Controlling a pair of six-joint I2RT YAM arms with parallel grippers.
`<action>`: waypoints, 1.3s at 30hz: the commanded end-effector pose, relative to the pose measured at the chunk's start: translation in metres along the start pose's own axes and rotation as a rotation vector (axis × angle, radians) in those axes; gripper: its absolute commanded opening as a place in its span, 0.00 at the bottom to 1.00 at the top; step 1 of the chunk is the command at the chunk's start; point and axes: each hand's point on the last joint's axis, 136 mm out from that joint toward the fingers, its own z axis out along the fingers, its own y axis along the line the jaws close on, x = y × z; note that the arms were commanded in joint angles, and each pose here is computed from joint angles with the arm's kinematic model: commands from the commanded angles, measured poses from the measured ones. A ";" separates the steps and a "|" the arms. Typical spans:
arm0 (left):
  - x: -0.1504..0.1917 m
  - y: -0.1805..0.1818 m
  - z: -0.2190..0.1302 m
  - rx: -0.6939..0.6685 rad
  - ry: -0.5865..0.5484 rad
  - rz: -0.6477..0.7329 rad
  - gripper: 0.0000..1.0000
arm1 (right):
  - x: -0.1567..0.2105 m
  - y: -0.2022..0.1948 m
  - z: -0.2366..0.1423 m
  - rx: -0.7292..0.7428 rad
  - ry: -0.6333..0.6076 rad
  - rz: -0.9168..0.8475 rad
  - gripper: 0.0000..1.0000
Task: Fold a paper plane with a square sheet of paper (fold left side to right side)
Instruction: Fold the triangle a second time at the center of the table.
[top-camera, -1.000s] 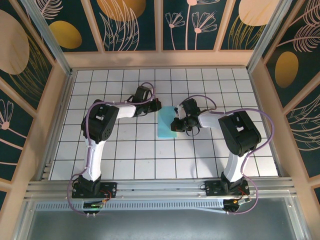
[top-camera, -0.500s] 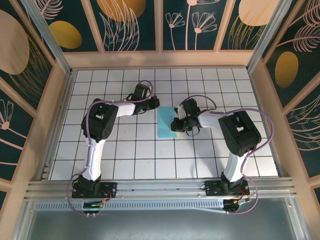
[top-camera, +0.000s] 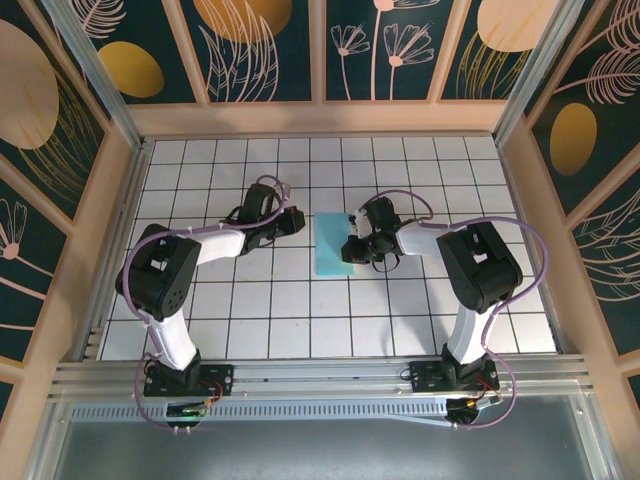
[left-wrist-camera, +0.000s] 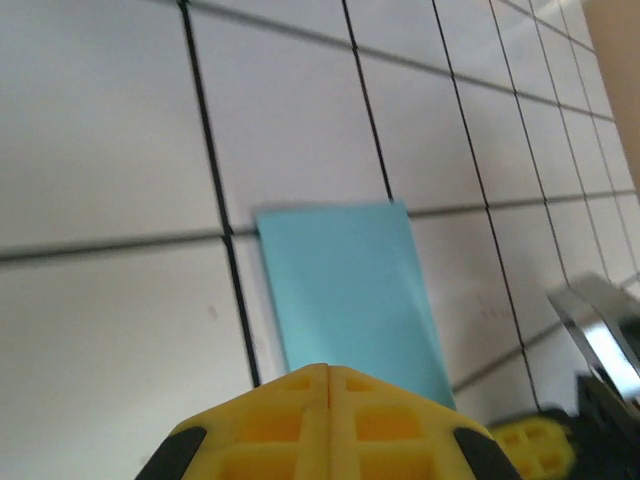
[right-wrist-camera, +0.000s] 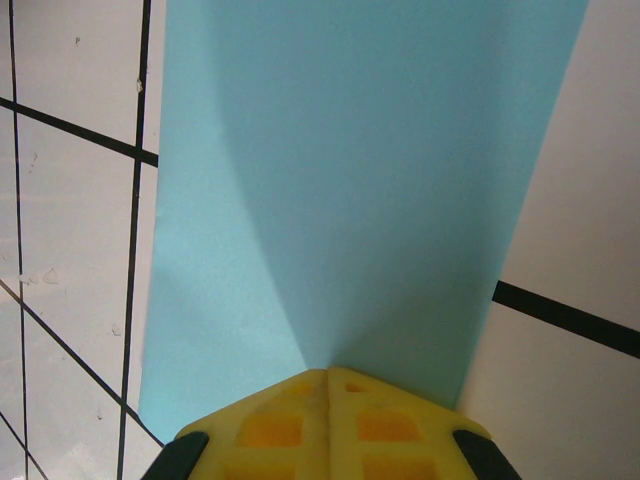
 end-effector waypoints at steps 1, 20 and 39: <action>0.030 -0.022 0.006 0.083 0.073 -0.019 0.02 | 0.054 -0.069 0.010 0.259 0.144 0.111 0.00; 0.059 0.012 0.041 -0.076 0.159 -0.046 0.01 | 0.039 -0.053 0.006 0.223 0.099 0.098 0.00; 0.075 0.027 0.039 -0.136 0.187 -0.031 0.00 | -0.038 -0.003 -0.088 0.035 -0.221 0.074 0.45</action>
